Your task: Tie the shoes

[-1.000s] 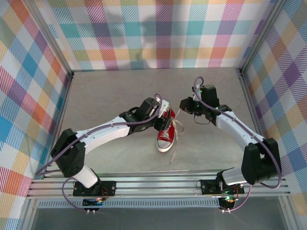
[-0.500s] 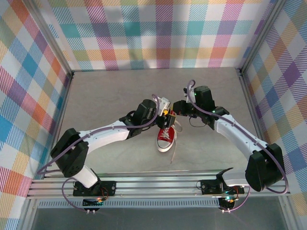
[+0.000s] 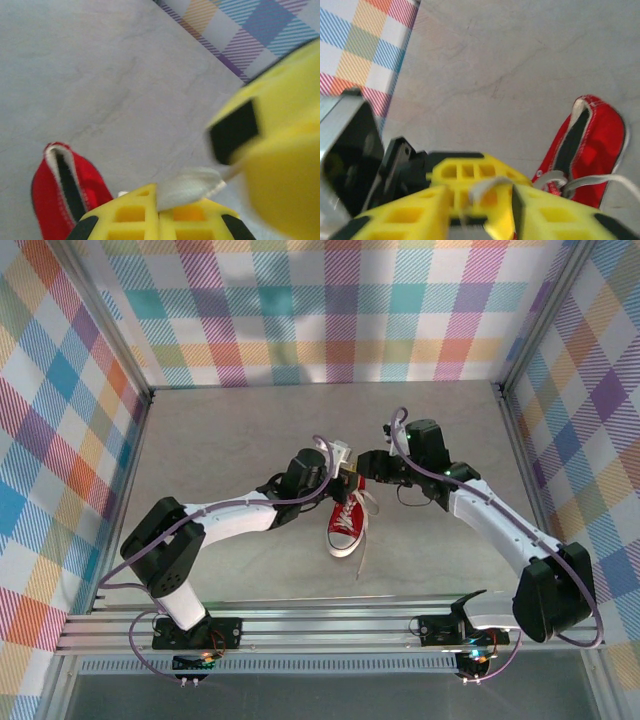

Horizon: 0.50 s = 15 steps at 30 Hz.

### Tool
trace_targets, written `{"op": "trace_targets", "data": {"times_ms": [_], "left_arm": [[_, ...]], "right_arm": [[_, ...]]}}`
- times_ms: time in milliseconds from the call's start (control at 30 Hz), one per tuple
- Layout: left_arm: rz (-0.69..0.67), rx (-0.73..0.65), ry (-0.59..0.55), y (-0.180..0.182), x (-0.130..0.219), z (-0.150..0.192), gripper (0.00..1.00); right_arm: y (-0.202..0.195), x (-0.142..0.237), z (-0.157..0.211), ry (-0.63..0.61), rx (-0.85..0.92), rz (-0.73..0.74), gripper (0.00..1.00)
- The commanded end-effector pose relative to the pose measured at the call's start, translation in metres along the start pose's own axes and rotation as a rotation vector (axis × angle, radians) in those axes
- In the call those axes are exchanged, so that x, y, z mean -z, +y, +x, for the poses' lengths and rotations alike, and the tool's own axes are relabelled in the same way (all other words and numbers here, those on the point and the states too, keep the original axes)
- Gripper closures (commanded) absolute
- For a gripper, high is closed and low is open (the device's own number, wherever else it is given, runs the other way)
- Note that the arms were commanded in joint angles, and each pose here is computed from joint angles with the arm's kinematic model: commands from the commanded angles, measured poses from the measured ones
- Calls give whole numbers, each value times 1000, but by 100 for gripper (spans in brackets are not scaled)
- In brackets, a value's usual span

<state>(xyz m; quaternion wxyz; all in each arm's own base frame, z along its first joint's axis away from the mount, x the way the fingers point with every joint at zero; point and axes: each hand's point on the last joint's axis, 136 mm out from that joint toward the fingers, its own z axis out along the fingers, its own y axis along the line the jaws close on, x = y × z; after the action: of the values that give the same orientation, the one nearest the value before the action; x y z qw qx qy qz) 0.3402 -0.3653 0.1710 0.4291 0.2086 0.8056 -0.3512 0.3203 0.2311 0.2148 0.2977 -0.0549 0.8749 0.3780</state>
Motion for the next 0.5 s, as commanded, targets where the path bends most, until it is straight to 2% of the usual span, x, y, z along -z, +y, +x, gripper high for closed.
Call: {"op": "trace_targets", "data": {"times_ms": [0,67,167,300,467], "left_arm": [[-21,69,-52,13,13,-17,100],[-59,96,-27,24,15,-12,100],[-131,149,-6,45,20,-6,100],[-170,236,-20,68,29,-6,100],[-248,344,10,94,36,4,100]], "right_arm": [[-7,22,5,-18,47,77,49],[-33,27,19,11,27,197,43],[-67,23,50,116,-9,322,41],[-90,3,91,222,-76,322,40],[-96,-10,110,240,-107,271,41]]}}
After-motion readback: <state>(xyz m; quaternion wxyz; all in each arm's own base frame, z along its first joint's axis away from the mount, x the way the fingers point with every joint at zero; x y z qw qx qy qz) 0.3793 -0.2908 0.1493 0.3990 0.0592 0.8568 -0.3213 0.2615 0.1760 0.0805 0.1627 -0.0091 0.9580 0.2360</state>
